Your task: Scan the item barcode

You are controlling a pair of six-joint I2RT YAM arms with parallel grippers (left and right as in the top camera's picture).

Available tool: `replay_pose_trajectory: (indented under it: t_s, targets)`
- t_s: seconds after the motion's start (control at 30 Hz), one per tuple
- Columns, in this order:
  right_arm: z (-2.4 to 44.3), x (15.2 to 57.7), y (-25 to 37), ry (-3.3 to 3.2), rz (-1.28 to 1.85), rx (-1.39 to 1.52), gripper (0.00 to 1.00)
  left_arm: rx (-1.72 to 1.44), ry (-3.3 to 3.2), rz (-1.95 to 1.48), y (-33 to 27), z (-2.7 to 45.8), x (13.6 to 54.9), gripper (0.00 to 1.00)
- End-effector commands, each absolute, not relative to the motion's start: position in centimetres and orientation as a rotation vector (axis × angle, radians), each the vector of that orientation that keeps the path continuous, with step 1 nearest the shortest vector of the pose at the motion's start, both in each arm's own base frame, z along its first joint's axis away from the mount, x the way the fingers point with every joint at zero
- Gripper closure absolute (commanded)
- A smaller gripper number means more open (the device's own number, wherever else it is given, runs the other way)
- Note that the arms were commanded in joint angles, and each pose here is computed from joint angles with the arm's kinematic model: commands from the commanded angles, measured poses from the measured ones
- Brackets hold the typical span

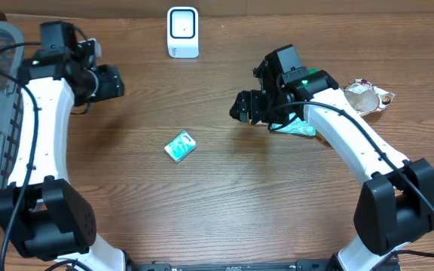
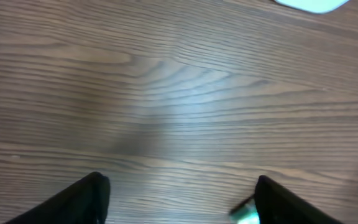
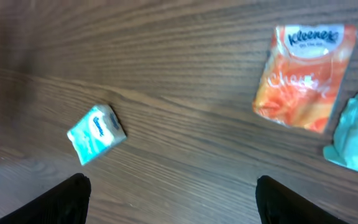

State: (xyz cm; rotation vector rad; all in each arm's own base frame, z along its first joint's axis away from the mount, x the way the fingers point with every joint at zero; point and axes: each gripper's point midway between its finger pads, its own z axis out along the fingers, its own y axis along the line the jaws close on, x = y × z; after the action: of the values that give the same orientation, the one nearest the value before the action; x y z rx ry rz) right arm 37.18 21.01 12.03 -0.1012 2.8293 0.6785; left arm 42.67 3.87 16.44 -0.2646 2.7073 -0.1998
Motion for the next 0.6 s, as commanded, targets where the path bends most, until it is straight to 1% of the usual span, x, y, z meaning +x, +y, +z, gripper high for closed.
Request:
replay_pose_trajectory:
  t_s: [0.0,0.03,0.27,0.3,0.43,0.57]
  targets:
    - [12.0,36.6,22.6,2.827,0.71,-0.1,0.17,-0.16,2.683,-0.153,4.8,17.5,42.8,0.11]
    - [12.1,36.5,22.9,2.823,0.715,-0.107,0.17,-0.165,2.683,-0.152,4.9,17.5,42.8,0.0]
    - [12.5,37.1,24.2,2.794,0.76,-0.019,0.19,-0.171,2.684,-0.136,5.2,17.5,42.8,0.0]
    - [12.6,37.3,24.3,2.784,0.77,-0.004,0.21,-0.171,2.684,-0.137,5.2,17.5,42.8,0.0]
    - [12.6,37.9,25.2,2.759,0.809,0.058,0.26,-0.168,2.685,-0.137,5.1,17.5,42.8,0.0]
    - [11.8,37.9,27.4,2.756,0.863,0.051,0.31,-0.168,2.685,-0.137,5.1,17.5,42.8,0.0]
